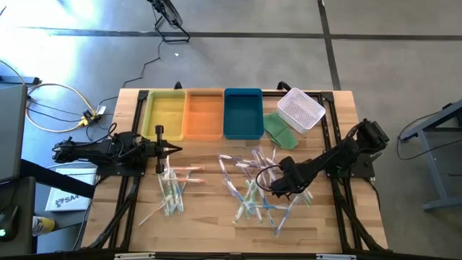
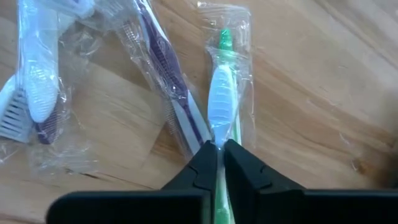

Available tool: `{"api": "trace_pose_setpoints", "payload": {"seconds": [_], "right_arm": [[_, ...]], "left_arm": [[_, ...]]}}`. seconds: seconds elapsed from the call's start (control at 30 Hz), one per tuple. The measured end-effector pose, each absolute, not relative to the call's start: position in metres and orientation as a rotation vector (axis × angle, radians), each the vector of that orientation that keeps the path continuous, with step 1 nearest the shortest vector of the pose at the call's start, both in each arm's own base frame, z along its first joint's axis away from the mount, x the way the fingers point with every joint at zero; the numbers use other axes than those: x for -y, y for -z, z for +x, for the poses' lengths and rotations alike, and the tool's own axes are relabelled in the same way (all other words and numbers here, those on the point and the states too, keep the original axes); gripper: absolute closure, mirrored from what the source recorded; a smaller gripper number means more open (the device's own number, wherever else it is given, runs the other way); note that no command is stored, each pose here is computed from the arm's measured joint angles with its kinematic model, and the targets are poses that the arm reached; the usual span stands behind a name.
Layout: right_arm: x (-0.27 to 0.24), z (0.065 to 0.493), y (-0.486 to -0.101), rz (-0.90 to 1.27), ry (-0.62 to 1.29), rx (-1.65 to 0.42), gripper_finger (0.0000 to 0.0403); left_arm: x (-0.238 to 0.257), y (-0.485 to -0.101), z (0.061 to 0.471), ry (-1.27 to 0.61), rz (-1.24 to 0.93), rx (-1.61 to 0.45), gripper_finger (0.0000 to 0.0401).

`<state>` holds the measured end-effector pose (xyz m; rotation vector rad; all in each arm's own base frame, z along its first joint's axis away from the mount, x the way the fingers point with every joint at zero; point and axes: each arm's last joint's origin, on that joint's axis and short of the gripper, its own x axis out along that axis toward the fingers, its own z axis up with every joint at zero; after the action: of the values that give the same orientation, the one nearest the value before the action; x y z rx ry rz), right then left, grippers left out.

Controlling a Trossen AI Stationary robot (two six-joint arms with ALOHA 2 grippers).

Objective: Pick & Place Toothbrushes
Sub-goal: Put the green toothbrush into the white bin

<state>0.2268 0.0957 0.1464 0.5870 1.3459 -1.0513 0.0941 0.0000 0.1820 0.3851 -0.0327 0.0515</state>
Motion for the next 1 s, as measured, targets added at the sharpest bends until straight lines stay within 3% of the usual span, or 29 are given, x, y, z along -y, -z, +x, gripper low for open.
{"api": "trace_pose_setpoints", "payload": {"seconds": [0.4,1.0], "right_arm": [[-0.092,0.221,-0.162,0.614,1.010,-1.347,0.0396],[-0.053,0.188,-0.249,0.706,0.825,-0.941,0.0398]], "left_arm": [[0.000,-0.182,0.094,-0.052,0.385,0.033,0.0401],[0.000,-0.182,0.094,-0.052,0.385,0.033,0.0401]]}}
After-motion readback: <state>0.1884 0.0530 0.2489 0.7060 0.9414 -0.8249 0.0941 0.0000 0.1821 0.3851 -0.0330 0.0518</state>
